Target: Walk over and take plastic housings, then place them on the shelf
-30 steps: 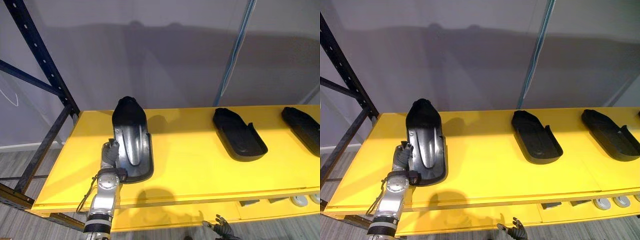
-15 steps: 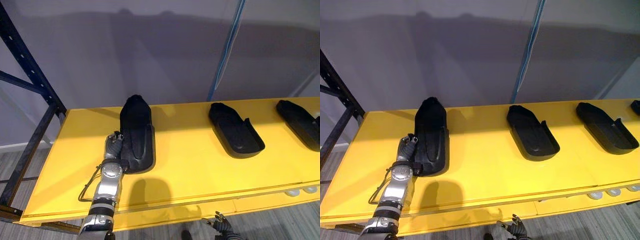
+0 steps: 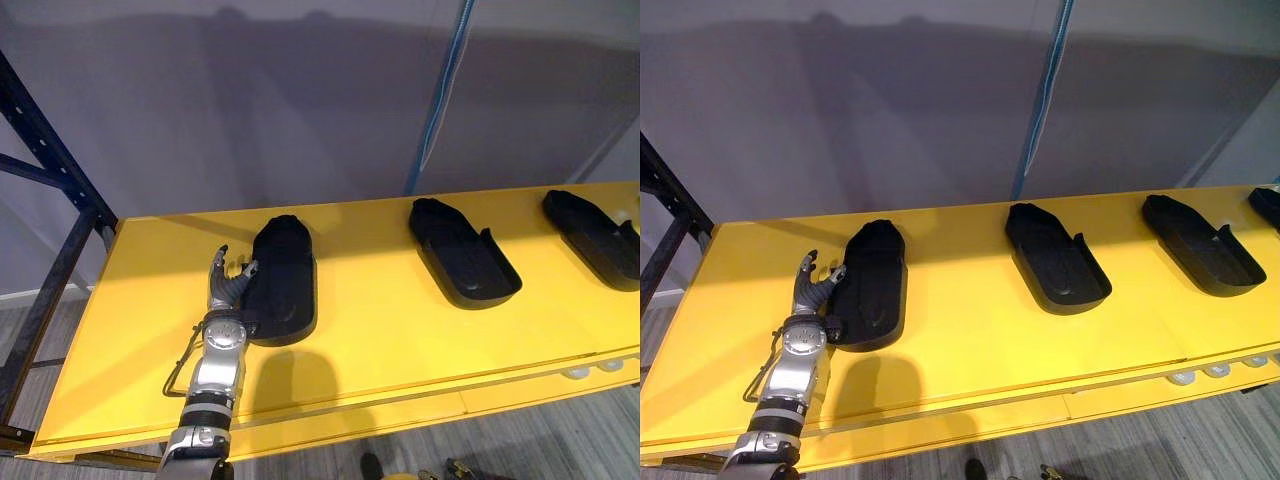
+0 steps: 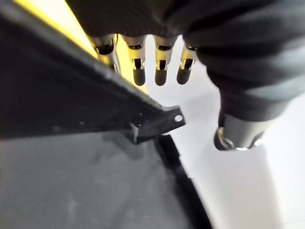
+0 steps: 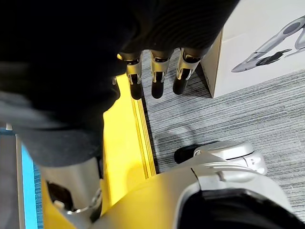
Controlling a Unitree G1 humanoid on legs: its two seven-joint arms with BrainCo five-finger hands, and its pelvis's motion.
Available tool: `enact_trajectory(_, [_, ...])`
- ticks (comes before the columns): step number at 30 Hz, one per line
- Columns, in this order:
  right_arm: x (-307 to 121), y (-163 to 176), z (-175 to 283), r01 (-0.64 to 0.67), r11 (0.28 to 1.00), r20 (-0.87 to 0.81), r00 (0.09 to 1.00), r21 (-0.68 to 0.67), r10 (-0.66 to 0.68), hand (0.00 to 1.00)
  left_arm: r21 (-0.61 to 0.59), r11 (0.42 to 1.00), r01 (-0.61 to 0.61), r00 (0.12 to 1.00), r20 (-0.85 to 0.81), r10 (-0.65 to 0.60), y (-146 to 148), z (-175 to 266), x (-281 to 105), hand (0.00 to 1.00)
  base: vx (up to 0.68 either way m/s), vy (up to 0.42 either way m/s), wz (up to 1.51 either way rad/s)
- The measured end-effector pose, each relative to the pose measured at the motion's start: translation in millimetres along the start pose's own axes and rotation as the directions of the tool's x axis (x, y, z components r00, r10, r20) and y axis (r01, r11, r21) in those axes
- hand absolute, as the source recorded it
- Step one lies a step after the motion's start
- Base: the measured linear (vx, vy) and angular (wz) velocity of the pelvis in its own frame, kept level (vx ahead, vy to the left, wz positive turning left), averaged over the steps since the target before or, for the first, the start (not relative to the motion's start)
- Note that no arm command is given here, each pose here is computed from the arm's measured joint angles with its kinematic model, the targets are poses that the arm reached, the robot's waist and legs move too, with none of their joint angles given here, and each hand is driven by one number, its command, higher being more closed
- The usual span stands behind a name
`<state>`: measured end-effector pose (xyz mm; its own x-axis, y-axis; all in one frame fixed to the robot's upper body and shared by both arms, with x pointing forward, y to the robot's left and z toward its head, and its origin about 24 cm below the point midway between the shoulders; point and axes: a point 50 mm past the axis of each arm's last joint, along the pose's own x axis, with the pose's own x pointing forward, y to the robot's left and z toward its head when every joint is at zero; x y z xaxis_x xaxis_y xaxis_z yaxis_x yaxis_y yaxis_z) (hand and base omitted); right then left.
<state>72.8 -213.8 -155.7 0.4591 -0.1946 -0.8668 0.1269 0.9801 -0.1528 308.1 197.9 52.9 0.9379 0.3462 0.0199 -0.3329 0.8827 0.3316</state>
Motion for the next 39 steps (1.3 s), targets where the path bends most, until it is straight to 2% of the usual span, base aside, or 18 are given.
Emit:
enact_trajectory(7, [-1,-1,-4,0.004,1.0,-0.01,1.0,0.005,-0.004,0.0,-0.081,0.996,-0.046,0.976,0.207,0.062,7,45,-17,0.0,-0.03,-0.002,0.1])
enact_trajectory(9, [-2,-1,-5,0.004,1.0,-0.013,1.0,0.006,-0.004,0.0,-0.134,0.991,-0.024,0.942,0.33,0.068,7,67,-33,0.0,-0.05,-0.003,0.13])
enact_trajectory(14, [-4,-2,-10,0.008,1.0,-0.023,1.0,0.016,-0.008,0.0,-0.198,0.976,0.087,0.884,0.467,0.016,-4,87,-72,0.0,-0.04,0.003,0.01])
enact_trajectory(15, [-4,-2,-11,0.012,1.0,-0.024,1.0,0.019,-0.011,0.0,-0.207,0.969,0.133,0.879,0.477,-0.019,-9,87,-80,1.0,-0.04,0.003,-0.04])
enact_trajectory(19, [-4,-2,-11,0.015,1.0,-0.022,1.0,0.022,-0.014,0.0,-0.221,0.94,0.261,0.869,0.478,-0.129,-22,81,-107,1.0,-0.02,0.005,-0.08])
enact_trajectory(25, [-6,-2,-16,0.025,0.999,-0.026,0.999,0.021,-0.024,0.0,-0.258,0.873,0.415,0.873,0.383,-0.302,-37,53,-142,1.0,0.0,0.009,-0.05])
enact_trajectory(32, [-9,-1,-22,0.026,1.0,-0.036,0.999,-0.007,-0.026,0.0,-0.226,0.857,0.464,0.874,0.273,-0.401,-48,26,-149,1.0,-0.01,0.004,-0.03])
enact_trajectory(39, [-12,2,-22,0.015,1.0,-0.026,1.0,-0.021,-0.015,0.0,-0.166,0.867,0.47,0.882,0.129,-0.454,-61,-4,-148,1.0,0.0,0.0,0.0])
